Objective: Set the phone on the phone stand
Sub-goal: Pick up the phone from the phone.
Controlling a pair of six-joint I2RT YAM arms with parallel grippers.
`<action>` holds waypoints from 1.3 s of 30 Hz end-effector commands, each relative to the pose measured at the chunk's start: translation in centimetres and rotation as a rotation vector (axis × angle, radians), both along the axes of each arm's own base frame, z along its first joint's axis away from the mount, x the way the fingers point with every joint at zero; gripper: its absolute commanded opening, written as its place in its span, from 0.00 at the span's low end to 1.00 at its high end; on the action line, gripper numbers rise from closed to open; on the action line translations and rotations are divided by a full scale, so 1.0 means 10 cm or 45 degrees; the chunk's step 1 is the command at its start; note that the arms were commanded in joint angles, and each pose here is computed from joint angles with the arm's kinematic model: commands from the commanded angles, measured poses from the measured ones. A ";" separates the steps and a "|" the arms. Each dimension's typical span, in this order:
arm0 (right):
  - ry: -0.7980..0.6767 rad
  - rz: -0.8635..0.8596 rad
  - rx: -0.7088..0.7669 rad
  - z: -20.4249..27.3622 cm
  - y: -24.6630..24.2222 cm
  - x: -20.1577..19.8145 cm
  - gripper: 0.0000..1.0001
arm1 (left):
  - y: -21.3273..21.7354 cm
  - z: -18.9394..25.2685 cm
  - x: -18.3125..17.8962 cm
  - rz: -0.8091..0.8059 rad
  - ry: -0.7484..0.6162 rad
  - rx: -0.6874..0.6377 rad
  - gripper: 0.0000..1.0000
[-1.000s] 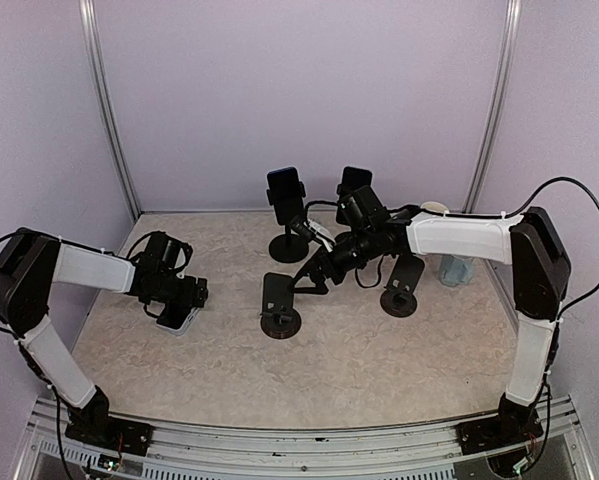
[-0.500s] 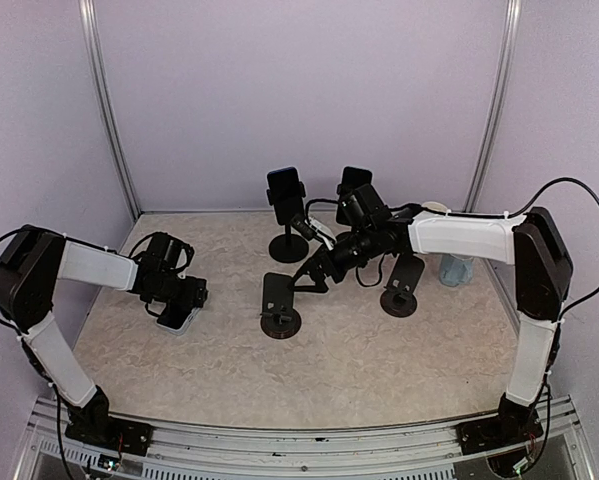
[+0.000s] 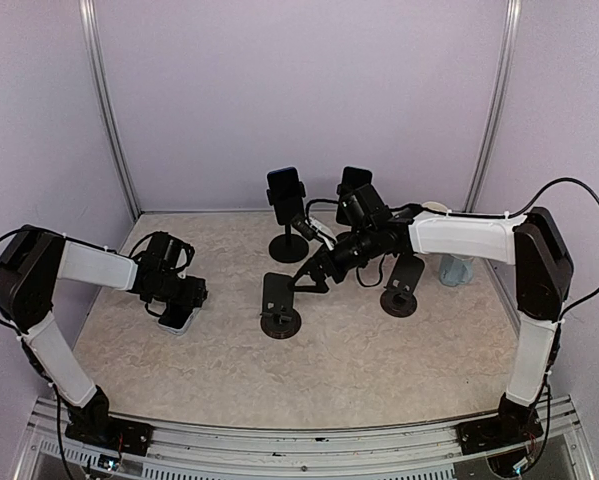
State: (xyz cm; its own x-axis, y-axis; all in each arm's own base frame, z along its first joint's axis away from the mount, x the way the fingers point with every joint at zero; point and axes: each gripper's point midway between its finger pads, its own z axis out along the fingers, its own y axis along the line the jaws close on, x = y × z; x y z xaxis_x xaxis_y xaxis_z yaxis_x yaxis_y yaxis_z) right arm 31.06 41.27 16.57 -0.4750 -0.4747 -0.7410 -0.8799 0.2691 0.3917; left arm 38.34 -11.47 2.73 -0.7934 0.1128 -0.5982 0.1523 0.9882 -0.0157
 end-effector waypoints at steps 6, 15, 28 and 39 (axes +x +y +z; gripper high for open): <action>-0.039 -0.054 0.014 0.13 -0.10 0.04 1.00 | -0.04 0.60 0.10 0.050 -0.205 -0.143 0.72; -0.036 -0.079 0.030 0.14 -0.14 0.06 1.00 | -0.06 1.04 0.03 0.074 -0.370 -0.259 0.67; -0.035 -0.087 0.034 0.13 -0.17 0.04 1.00 | -0.13 1.26 -0.09 0.095 -0.467 -0.272 0.52; -0.045 -0.141 0.031 0.12 -0.22 0.10 1.00 | -0.34 1.53 -0.31 0.093 -0.598 -0.304 0.51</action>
